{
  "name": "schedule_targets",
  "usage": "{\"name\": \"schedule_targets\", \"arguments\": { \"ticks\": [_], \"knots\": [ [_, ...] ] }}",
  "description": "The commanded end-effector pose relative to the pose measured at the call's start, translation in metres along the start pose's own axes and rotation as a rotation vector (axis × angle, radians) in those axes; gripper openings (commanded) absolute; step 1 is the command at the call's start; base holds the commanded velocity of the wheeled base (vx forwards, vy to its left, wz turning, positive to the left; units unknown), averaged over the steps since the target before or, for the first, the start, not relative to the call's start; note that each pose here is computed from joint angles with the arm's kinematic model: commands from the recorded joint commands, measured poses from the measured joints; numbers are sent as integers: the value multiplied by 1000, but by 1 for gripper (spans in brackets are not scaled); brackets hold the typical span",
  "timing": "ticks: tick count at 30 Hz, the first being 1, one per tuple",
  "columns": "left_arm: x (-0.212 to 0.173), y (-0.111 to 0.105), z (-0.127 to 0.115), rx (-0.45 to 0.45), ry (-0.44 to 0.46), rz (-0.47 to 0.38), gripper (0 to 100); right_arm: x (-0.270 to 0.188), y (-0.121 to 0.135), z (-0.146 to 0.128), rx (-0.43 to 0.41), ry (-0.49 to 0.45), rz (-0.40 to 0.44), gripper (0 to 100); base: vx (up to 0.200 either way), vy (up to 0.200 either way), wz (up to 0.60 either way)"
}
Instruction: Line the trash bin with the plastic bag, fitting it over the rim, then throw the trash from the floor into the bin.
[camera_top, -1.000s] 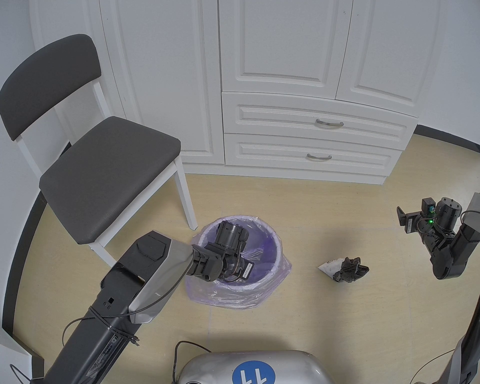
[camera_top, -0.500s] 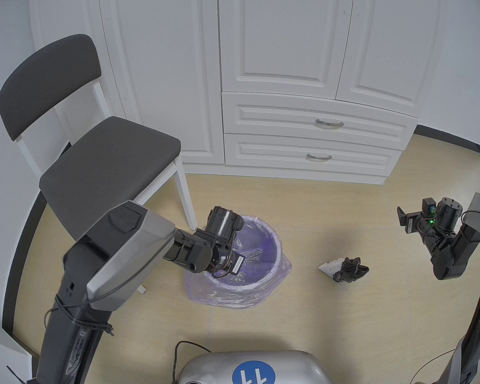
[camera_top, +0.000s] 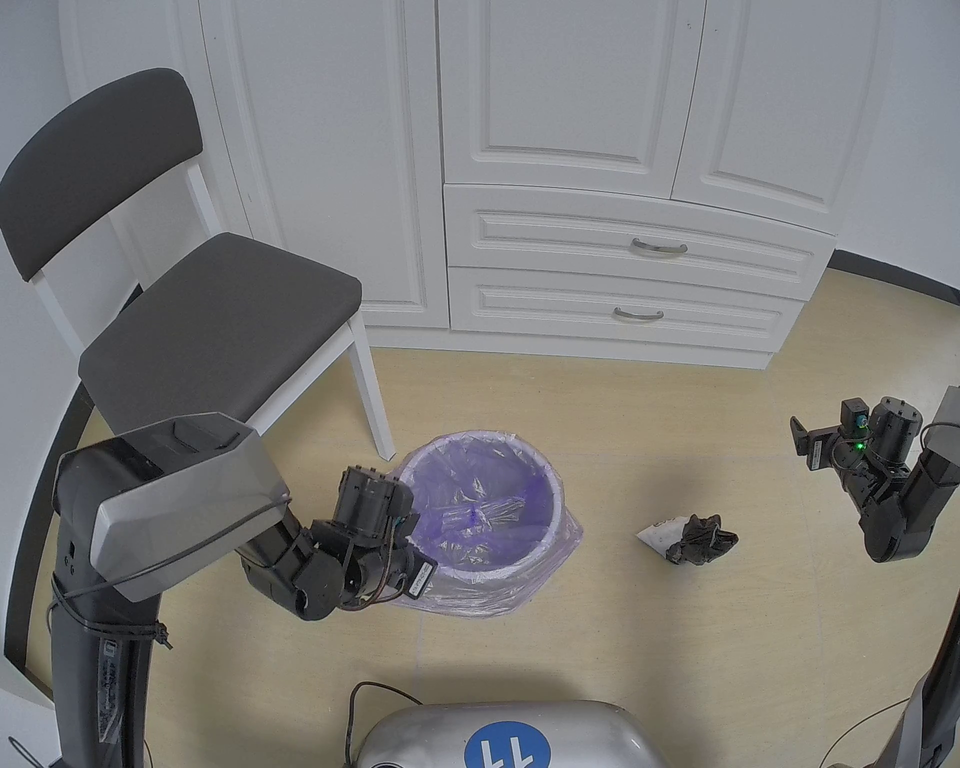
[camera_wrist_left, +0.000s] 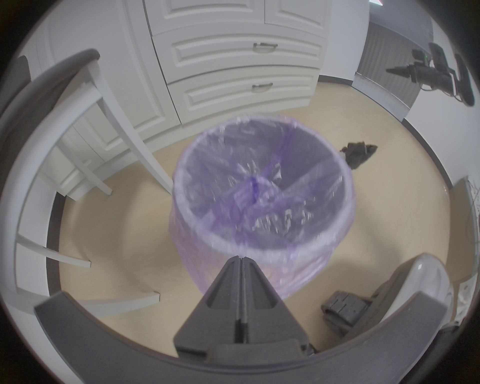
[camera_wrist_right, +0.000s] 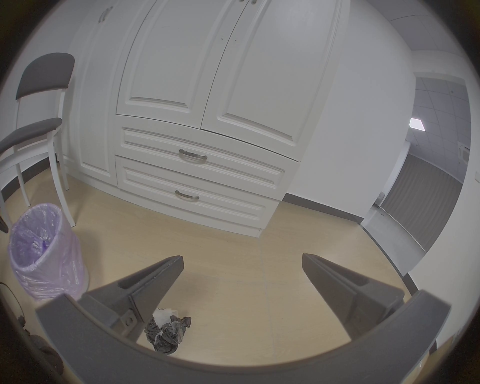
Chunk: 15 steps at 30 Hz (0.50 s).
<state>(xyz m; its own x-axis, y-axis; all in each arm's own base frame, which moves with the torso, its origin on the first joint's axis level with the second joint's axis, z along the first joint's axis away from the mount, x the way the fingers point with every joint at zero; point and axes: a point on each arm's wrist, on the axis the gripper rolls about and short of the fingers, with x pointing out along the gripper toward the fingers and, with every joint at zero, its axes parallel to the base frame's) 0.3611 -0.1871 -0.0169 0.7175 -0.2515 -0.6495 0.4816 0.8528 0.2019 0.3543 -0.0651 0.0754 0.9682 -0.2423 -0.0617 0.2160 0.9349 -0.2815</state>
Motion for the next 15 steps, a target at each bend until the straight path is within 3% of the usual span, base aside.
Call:
{"name": "schedule_targets", "arguments": {
  "ticks": [1,10,15],
  "knots": [
    [21,10,-35,4,66,-19,0,3,2,-8,-2,21,4,100,0,0,0],
    [40,31,-44,1,76,-17,0,6,2,-11,-4,28,5,100,0,0,0],
    [53,49,-33,-24,46,-23,0,6,2,-12,-4,29,3,100,0,0,0]
  ]
}}
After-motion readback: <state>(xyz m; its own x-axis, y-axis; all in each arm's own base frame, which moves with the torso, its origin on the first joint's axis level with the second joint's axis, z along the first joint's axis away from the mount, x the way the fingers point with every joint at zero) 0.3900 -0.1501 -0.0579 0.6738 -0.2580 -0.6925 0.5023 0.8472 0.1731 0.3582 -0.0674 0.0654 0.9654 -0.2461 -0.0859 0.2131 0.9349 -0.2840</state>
